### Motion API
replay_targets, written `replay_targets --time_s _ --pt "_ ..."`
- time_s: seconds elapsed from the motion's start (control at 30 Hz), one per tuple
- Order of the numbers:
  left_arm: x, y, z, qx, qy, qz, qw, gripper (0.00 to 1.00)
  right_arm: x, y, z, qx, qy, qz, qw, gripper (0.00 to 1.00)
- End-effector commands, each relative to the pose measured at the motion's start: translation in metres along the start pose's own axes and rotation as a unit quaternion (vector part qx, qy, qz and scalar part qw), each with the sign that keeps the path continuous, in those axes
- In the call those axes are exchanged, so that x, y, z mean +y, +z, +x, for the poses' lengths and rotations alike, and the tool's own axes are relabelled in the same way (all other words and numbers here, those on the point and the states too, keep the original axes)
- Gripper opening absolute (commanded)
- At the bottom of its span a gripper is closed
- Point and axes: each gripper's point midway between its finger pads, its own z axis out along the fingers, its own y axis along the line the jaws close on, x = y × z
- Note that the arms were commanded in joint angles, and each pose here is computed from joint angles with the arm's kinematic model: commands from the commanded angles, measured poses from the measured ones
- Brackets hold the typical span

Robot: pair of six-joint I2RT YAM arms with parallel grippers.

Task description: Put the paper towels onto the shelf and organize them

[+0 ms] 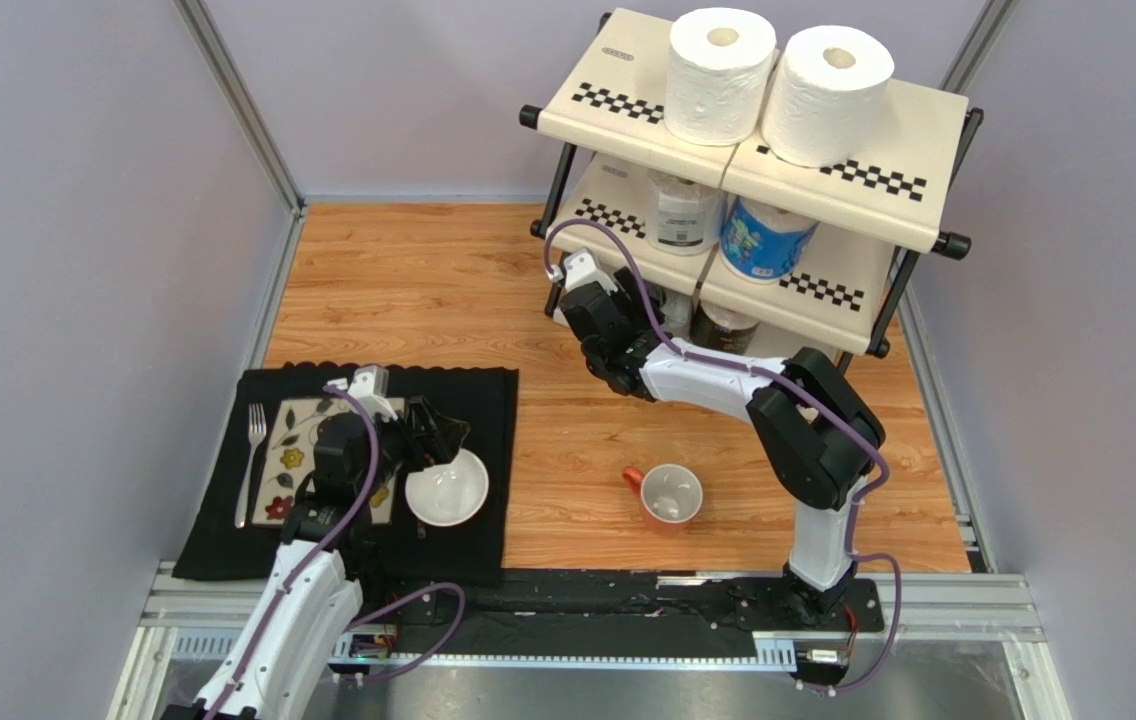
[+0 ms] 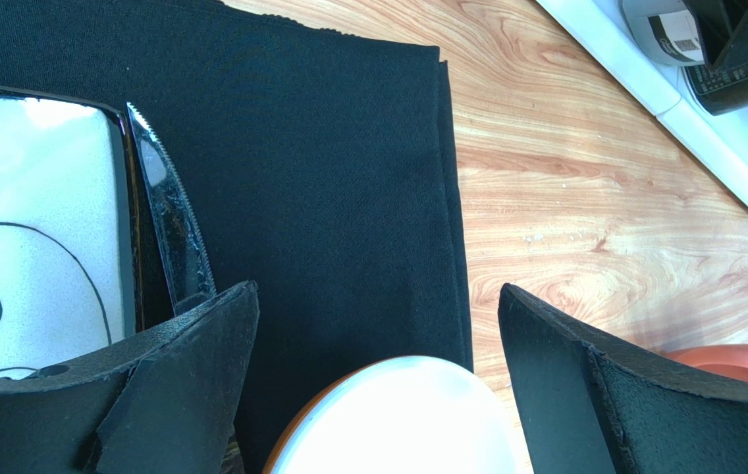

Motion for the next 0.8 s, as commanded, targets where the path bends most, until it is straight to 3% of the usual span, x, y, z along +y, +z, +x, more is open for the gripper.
replay_targets --time_s 0.0,0.53,0.77 --pt "-0.004 0.001 -0.008 -0.015 -0.001 0.010 1.000 0.99 -0.024 -0.006 -0.029 -0.030 0.045 0.023 0.998 0.70" --pt "-0.004 0.001 -0.007 -0.015 -0.003 0.012 1.000 0.99 -0.061 -0.029 -0.050 -0.062 0.063 0.049 0.995 0.71" --pt "-0.005 0.000 -0.006 -0.015 -0.006 0.012 1.000 0.99 -0.063 -0.045 -0.051 -0.071 0.081 0.018 0.994 0.71"
